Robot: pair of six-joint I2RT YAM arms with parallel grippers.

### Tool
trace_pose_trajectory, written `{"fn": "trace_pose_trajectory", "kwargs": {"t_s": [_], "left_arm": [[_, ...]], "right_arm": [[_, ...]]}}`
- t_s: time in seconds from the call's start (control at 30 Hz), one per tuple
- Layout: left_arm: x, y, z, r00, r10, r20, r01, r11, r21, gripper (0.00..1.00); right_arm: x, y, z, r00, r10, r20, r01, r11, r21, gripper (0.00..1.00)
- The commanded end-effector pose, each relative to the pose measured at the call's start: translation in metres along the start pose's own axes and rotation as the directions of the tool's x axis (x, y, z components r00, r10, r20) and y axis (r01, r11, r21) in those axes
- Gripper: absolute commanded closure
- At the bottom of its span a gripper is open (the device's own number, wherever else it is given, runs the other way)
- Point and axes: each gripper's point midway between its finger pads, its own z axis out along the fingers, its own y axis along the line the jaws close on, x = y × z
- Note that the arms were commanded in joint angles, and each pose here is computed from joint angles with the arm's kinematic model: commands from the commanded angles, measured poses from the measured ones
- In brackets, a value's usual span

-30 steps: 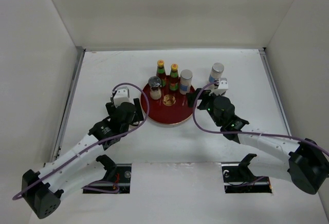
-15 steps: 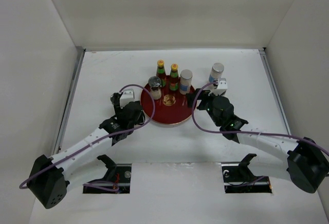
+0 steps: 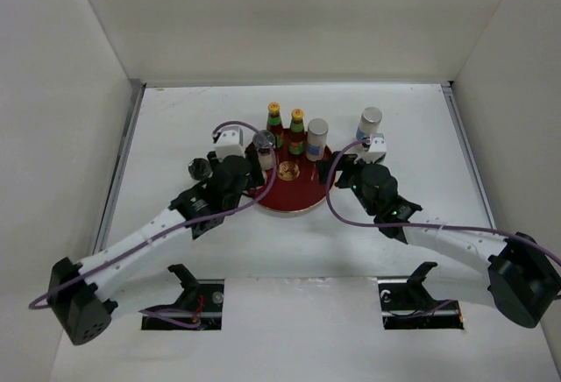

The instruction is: Organize the condiment bottles

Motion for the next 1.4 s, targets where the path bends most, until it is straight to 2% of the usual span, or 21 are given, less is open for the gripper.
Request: {"fn": "trace_pose_trajectory", "kwargs": {"t_s": [0.0,0.2,0.47,0.53,0.67,0.8,0.97,1.03,1.13,1.23,1.37], "left_arm": [[-0.023,-0.056,0.022,0.997,-0.034,0.062,0.026,0.992,0.127,0.59],[-0.021,-0.114,0.067,0.996,-0.003,0.088,-0.014,0.981,0.194,0.59],[-0.003,-0.137,0.125,0.996,0.049,0.078,-0.062,0.984,0.169,0.54],[0.003,-0.136,0.135,0.995,0.069,0.069,-0.079,0.985,0.150,0.47],[0.012,-0.131,0.138,0.992,0.114,0.055,-0.120,0.986,0.118,0.23],[-0.006,-0.127,0.114,0.989,0.109,0.096,-0.121,0.985,0.127,0.17],[-0.033,-0.086,0.059,0.985,0.037,0.167,-0.057,0.991,0.120,0.18],[-0.034,-0.045,0.041,0.985,0.027,0.173,-0.033,0.999,0.033,0.18],[-0.021,0.023,0.023,0.992,0.042,0.117,-0.024,0.988,-0.152,0.17],[-0.005,0.077,0.015,0.997,0.019,0.075,0.003,0.962,-0.274,0.15],[0.008,0.108,0.026,0.999,-0.028,0.033,0.037,0.946,-0.321,0.14]], "right_arm": [[-0.027,0.011,0.002,0.995,0.054,0.081,-0.050,0.998,-0.041,0.00],[-0.035,0.005,-0.003,0.992,0.062,0.105,-0.060,0.998,-0.026,0.00],[-0.033,-0.005,0.000,0.992,0.076,0.100,-0.077,0.997,0.012,0.00],[-0.034,-0.006,-0.001,0.992,0.078,0.104,-0.080,0.997,0.012,0.00],[-0.038,-0.020,-0.002,0.989,0.080,0.124,-0.088,0.994,0.060,0.00],[-0.045,-0.022,-0.007,0.985,0.093,0.146,-0.103,0.993,0.065,0.00],[-0.047,-0.027,-0.009,0.982,0.105,0.160,-0.118,0.990,0.078,0.00],[-0.044,-0.026,-0.007,0.983,0.103,0.153,-0.116,0.990,0.077,0.00],[-0.037,-0.022,-0.001,0.987,0.098,0.125,-0.107,0.992,0.068,0.00],[-0.035,-0.018,0.003,0.990,0.086,0.109,-0.092,0.994,0.056,0.00],[-0.031,-0.016,0.005,0.992,0.082,0.096,-0.087,0.995,0.049,0.00]]}}
